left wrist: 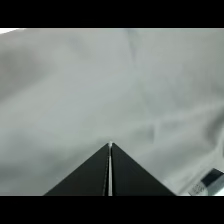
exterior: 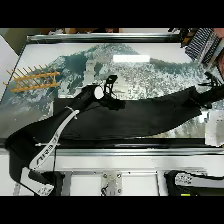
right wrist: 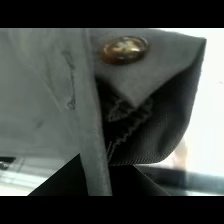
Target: Fold the clothes and pants, and hang the long-sleeved shirts on hangers.
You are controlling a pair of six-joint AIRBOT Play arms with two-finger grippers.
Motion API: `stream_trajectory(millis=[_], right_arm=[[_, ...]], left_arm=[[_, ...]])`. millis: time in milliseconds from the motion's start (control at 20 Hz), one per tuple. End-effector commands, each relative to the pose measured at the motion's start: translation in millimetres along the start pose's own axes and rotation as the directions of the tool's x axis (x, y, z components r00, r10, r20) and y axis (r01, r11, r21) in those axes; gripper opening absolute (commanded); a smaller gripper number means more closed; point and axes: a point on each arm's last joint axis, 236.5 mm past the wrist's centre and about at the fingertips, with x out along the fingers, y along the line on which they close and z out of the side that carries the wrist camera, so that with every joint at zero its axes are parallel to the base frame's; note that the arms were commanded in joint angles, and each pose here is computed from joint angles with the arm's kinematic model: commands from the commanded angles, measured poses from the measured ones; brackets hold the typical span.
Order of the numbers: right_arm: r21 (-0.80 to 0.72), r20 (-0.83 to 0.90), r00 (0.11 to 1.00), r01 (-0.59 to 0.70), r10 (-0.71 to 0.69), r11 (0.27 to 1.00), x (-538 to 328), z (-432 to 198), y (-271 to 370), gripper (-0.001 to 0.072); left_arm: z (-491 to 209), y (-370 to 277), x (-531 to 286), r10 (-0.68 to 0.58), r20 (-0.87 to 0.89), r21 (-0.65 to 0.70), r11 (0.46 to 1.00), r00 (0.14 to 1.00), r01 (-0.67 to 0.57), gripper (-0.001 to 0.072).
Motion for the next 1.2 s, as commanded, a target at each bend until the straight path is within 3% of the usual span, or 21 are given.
stream_trajectory(millis=[0,400,700,950,1150], right_arm=[[-0.042,0.052,0.992,0.116,-0.114,0.992,-36,-20,38,0.0023],[-0.192,0.042,0.992,0.122,-0.116,0.974,-46,-48,128,0.0024],[-0.167,0.018,0.994,0.105,-0.103,0.98,-35,-61,159,0.0023],[-0.135,0.026,0.997,0.077,-0.075,0.988,-18,-66,193,0.0023],[-0.142,-0.01,0.998,0.053,-0.055,0.988,20,-77,232,0.0023]], left_arm=[[2,-26,44,-0.033,-0.036,0.053,0.998,0.999,0.035,0.0009],[-11,-69,92,-0.06,-0.122,0.162,0.984,0.991,0.079,0.0009],[-3,-60,82,-0.057,-0.115,0.147,0.986,0.992,0.073,0.0009],[73,-9,-2,-0.043,0.068,0.128,0.991,0.997,0.034,0.0009],[122,55,-101,0.008,0.226,0.023,1.0,0.974,-0.013,0.0009]])
